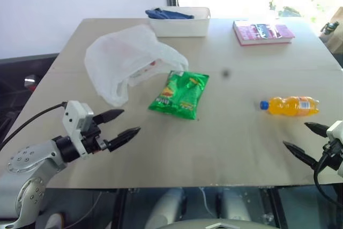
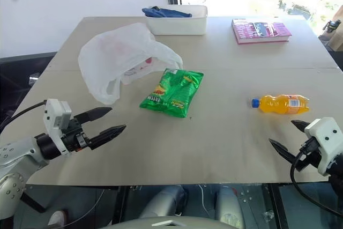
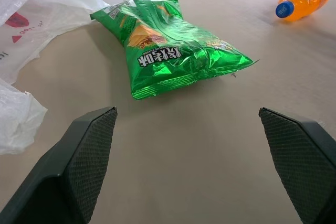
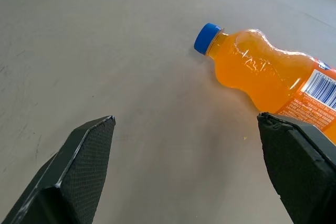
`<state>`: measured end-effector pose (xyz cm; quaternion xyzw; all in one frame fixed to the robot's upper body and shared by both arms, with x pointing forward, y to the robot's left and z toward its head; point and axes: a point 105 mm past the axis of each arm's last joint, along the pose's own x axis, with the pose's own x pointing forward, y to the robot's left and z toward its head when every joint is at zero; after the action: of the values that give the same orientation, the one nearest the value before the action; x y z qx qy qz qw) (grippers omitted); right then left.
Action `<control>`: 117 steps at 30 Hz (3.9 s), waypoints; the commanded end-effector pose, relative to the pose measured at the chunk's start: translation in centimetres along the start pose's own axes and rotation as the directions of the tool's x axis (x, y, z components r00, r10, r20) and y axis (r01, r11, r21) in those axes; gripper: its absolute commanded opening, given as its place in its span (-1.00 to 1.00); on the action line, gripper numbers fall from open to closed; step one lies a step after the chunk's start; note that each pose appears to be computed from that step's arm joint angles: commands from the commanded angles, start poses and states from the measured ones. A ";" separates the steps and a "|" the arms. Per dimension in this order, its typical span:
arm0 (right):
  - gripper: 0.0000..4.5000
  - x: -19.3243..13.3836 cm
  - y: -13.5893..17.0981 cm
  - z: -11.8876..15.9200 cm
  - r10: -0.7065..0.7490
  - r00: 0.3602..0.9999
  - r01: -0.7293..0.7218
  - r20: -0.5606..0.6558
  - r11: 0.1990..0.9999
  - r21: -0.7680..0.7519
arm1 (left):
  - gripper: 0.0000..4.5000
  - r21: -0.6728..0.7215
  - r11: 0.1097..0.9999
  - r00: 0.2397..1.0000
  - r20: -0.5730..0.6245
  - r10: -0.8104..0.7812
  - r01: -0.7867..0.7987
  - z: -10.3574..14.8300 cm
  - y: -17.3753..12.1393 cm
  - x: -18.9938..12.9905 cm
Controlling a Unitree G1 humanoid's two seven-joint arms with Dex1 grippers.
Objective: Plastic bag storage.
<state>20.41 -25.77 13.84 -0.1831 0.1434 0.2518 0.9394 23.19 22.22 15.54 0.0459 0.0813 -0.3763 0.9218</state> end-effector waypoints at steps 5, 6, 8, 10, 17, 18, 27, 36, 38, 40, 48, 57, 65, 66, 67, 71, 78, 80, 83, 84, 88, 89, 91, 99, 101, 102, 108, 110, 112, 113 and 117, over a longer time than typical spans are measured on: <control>0.99 1.3 1.7 4.0 0.057 0.987 -0.053 0.151 0.998 -0.033 | 1.00 0.062 0.997 0.985 0.169 0.035 -0.047 5.2 0.1 2.6; 0.99 1.4 1.9 4.3 0.066 0.985 -0.061 0.161 0.997 -0.037 | 1.00 0.068 0.994 0.983 0.170 0.069 -0.082 5.4 0.6 2.7; 0.99 1.7 2.5 5.0 0.094 0.978 -0.087 0.184 0.995 -0.045 | 1.00 0.076 0.981 0.967 0.196 0.163 -0.180 6.3 1.8 3.4; 0.99 1.8 3.6 6.2 0.144 0.965 -0.127 0.219 0.988 -0.090 | 1.00 0.126 0.955 0.953 0.176 0.246 -0.270 6.6 2.5 4.4; 0.99 1.2 6.3 10.6 0.295 0.885 -0.237 0.362 0.952 -0.196 | 1.00 0.439 0.784 0.891 0.094 0.445 -0.438 8.4 7.7 6.0; 0.99 1.1 6.5 10.9 0.310 0.876 -0.249 0.369 0.947 -0.204 | 1.00 0.472 0.758 0.880 0.095 0.465 -0.451 8.6 8.6 6.2; 0.99 1.0 7.1 12.2 0.324 0.862 -0.243 0.391 0.939 -0.243 | 1.00 0.669 0.634 0.856 0.008 0.516 -0.388 7.3 12.8 10.0; 1.00 0.5 7.5 11.6 0.292 0.873 -0.208 0.391 0.947 -0.243 | 0.89 0.716 0.579 0.836 0.012 0.548 -0.390 6.7 16.0 12.1; 1.00 0.2 7.4 11.3 0.274 0.880 -0.191 0.387 0.952 -0.240 | 0.65 0.719 0.582 0.842 0.006 0.540 -0.379 6.5 16.1 12.4; 1.00 -0.1 7.2 10.9 0.255 0.890 -0.174 0.379 0.956 -0.234 | 0.25 0.715 0.587 0.844 0.008 0.537 -0.381 6.4 16.3 12.6; 1.00 -1.9 6.0 9.1 0.185 0.927 -0.117 0.326 0.969 -0.218 | -0.96 0.689 0.598 0.842 0.034 0.538 -0.410 6.4 16.7 13.3; 1.00 -0.2 6.8 9.6 0.213 0.908 -0.152 0.360 0.970 -0.192 | -0.96 0.125 0.877 0.884 0.128 0.449 -0.464 9.8 15.5 13.0; 1.00 9.8 9.1 9.9 0.275 0.912 -0.345 0.305 0.916 0.206 | -0.96 0.035 0.898 0.884 0.195 0.425 -0.439 13.3 13.2 11.0; 1.00 11.2 9.3 10.2 0.279 0.913 -0.357 0.297 0.899 0.253 | -0.96 0.027 0.900 0.885 0.199 0.422 -0.435 13.6 13.0 10.9; 1.00 12.7 9.6 10.4 0.287 0.918 -0.369 0.274 0.873 0.320 | -0.96 0.036 0.899 0.885 0.198 0.422 -0.436 13.8 12.9 10.6; 1.00 16.7 11.4 11.2 0.343 0.915 -0.401 0.210 0.741 0.538 | -0.96 0.063 0.893 0.884 0.193 0.427 -0.445 14.3 12.6 10.2; 1.00 20.1 13.5 12.2 0.448 0.882 -0.416 0.148 0.590 0.692 | -0.96 0.093 0.889 0.884 0.187 0.428 -0.449 14.5 12.0 9.7; 1.00 21.6 13.9 12.6 0.456 0.879 -0.404 0.138 0.561 0.722 | -0.96 0.100 0.886 0.883 0.182 0.432 -0.454 14.5 11.9 9.3; 1.00 24.1 14.5 11.7 0.445 0.893 -0.344 0.069 0.577 0.741 | -0.96 0.109 0.880 0.879 0.179 0.441 -0.463 14.6 11.8 8.6; 1.00 24.6 14.6 11.3 0.439 0.897 -0.329 0.052 0.585 0.742 | -0.96 0.111 0.879 0.879 0.178 0.442 -0.464 14.6 11.8 8.5; 0.58 25.9 14.1 10.8 0.417 0.907 -0.317 0.058 0.585 0.746 | -1.00 0.106 0.889 0.890 0.166 0.425 -0.445 14.5 11.3 8.2; 0.37 25.8 14.2 11.2 0.429 0.900 -0.341 0.081 0.575 0.744 | -1.00 0.105 0.891 0.892 0.160 0.423 -0.441 14.4 11.2 8.1; -0.05 25.3 14.5 11.9 0.455 0.881 -0.399 0.129 0.569 0.719 | -1.00 0.097 0.893 0.893 0.156 0.423 -0.439 14.5 11.3 7.8; -0.99 20.5 13.9 15.6 0.523 0.771 -0.617 0.364 0.470 0.631 | -1.00 0.120 0.924 0.931 0.087 0.355 -0.364 14.0 11.1 8.1; -0.99 19.1 13.5 16.0 0.535 0.749 -0.648 0.390 0.469 0.600 | -1.00 0.136 0.933 0.943 0.074 0.326 -0.333 14.1 10.9 8.3; -0.99 18.4 13.3 16.2 0.542 0.737 -0.664 0.404 0.468 0.583 | -1.00 0.137 0.937 0.947 0.068 0.315 -0.322 14.1 10.9 8.4; -0.99 15.6 13.2 18.0 0.587 0.661 -0.747 0.467 0.452 0.488 | -1.00 0.163 0.949 0.963 0.059 0.263 -0.269 14.8 10.6 9.7; -0.99 15.2 13.5 18.8 0.601 0.633 -0.772 0.488 0.442 0.457 | -1.00 0.158 0.960 0.973 0.050 0.227 -0.232 14.9 10.1 10.1; -0.99 15.1 13.9 19.4 0.610 0.617 -0.785 0.497 0.437 0.440 | -1.00 0.157 0.971 0.984 0.016 0.179 -0.179 14.6 9.3 10.4; -0.99 14.7 14.3 19.6 0.633 0.595 -0.802 0.496 0.429 0.416 | -1.00 0.177 0.970 0.986 -0.003 0.168 -0.165 14.4 9.1 10.5; -0.99 14.1 15.3 19.5 0.694 0.552 -0.831 0.462 0.412 0.373 | -1.00 0.195 0.973 0.991 -0.021 0.130 -0.124 14.6 8.6 10.7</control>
<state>28.81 0.11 20.62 0.2382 0.1854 0.5839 0.7536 38.95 19.00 26.08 0.1291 0.0838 -0.3152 0.9365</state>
